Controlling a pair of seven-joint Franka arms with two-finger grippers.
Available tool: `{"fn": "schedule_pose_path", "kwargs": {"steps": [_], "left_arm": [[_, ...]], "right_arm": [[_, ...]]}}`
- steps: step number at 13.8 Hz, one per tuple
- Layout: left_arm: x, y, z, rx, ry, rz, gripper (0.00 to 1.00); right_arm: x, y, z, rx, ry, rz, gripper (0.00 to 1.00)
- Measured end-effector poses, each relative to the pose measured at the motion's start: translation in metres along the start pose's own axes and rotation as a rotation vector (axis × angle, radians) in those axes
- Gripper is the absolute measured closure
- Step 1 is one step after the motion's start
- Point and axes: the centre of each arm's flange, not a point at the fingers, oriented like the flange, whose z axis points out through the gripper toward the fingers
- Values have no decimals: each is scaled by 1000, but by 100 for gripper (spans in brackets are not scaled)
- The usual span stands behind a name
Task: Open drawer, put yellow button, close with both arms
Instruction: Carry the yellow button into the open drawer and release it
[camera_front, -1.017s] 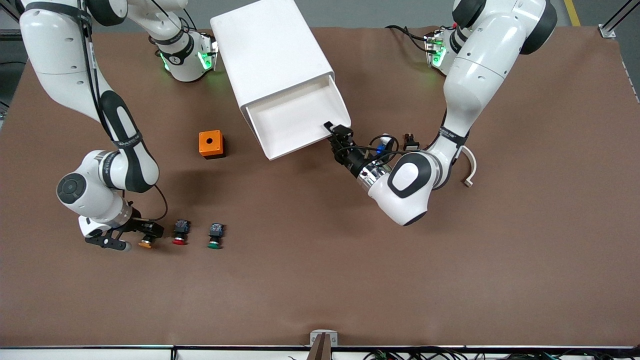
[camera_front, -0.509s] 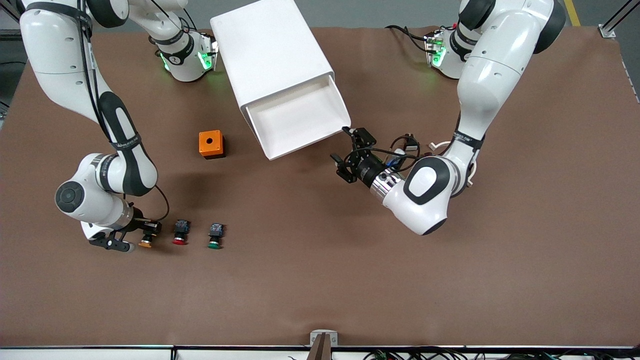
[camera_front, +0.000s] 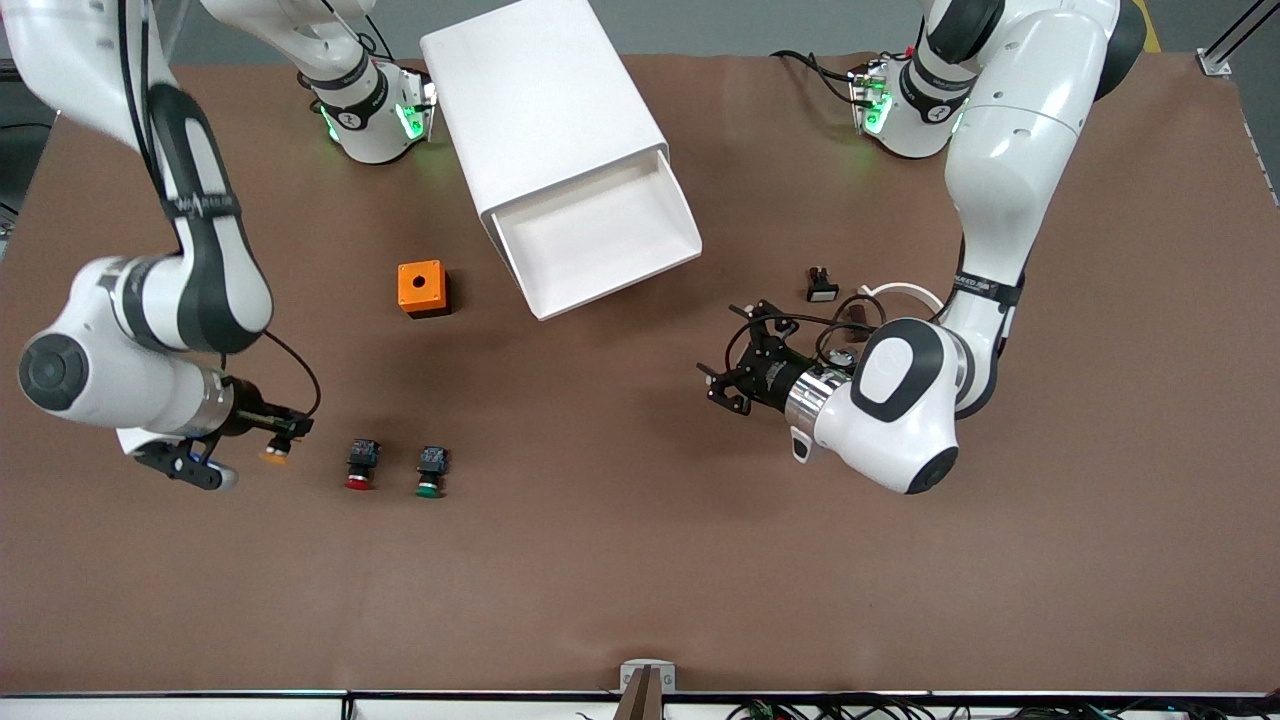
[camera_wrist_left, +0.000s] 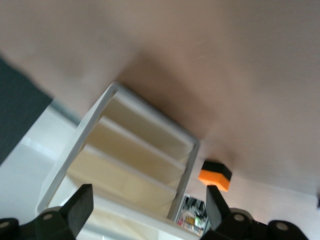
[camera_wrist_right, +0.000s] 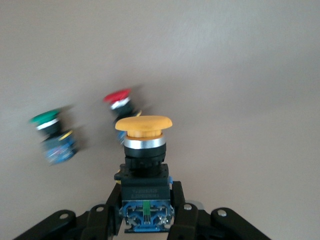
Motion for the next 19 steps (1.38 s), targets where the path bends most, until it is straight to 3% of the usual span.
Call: {"fn": "schedule_pose_path", "kwargs": {"steps": [3,5,10,15,19], "left_arm": [[-27,-3,-38,-126,162,208,1],[-49,-10,-66,-198,287,302,1],[-82,-14,-78,-253,512,415,0],[-87,-12,-71,-254,541,431,0],[-90,-13,-72,-259,546,435,0]], "right_arm": [[-86,-67,-61,4,-3,147,58],[-155,-114,-74,11,0,245,58],[-329,-238,-51,47,35,440,58],[-405,-287,3,58,45,543,58],[-429,-308,27,56,49,609,55]]}}
